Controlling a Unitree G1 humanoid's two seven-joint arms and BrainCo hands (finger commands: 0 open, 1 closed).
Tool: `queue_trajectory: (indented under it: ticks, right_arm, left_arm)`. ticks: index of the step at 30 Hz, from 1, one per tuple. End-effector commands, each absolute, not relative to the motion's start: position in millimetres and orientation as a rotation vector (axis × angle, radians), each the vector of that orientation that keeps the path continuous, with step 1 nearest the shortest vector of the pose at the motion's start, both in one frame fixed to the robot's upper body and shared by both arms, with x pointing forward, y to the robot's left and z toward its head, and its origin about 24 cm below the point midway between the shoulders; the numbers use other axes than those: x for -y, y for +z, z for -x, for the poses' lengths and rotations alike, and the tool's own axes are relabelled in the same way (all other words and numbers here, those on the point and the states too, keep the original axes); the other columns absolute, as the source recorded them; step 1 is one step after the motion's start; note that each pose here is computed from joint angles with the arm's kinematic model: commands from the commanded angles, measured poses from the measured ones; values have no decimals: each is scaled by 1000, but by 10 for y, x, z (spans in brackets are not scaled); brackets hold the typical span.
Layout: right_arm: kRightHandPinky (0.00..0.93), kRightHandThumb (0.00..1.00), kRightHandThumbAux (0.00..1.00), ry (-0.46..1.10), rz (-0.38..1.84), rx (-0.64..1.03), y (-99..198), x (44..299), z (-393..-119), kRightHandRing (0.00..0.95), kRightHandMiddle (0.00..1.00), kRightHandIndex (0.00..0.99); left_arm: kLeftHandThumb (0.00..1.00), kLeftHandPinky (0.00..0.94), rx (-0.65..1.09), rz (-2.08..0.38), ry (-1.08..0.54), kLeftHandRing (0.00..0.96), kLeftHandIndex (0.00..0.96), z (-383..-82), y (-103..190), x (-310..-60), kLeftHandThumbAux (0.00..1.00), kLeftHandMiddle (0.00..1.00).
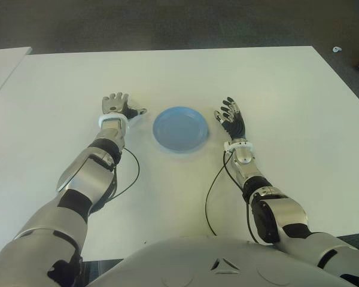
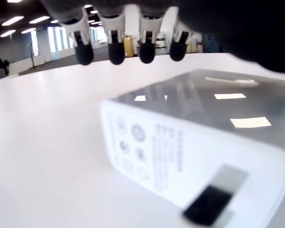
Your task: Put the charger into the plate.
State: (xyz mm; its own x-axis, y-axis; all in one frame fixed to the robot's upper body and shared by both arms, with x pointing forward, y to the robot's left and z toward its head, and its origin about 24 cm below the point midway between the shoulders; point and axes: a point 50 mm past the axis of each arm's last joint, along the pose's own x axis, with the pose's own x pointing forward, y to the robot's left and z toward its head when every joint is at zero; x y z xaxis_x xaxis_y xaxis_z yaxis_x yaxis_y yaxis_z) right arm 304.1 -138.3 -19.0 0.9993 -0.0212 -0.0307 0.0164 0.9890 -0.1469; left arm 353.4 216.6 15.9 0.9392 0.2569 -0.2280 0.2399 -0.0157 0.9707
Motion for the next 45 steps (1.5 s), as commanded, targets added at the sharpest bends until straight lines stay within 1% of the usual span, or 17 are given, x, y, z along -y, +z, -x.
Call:
queue_trajectory:
  ticks: [1,10,23,45]
  right_arm:
    - [187,91,680,-13,154,-368,-819,1426,-2519,163,147,52]
    - [190,87,670,-16,151,-364,-818,1435,-2516,163,146,54]
    - [202,95,671,-16,152,-360,-813,1438,-2519,175,158,61]
    - [202,81,660,-12,148,-357,-803,1437,-2534,180,162,58]
  left_arm:
    - [183,0,-430,-1560,26,0,0,-3503,123,-2157,159,0]
    - [196,0,-459,-1546,79,0,0,-3429,153,-2242,195,0]
    - [203,0,-483,-1531,91,0,0,-3351,215,-2308,184,0]
    - [192,0,-460,-1526,42,0,0,-3192,245,-2252,181,0]
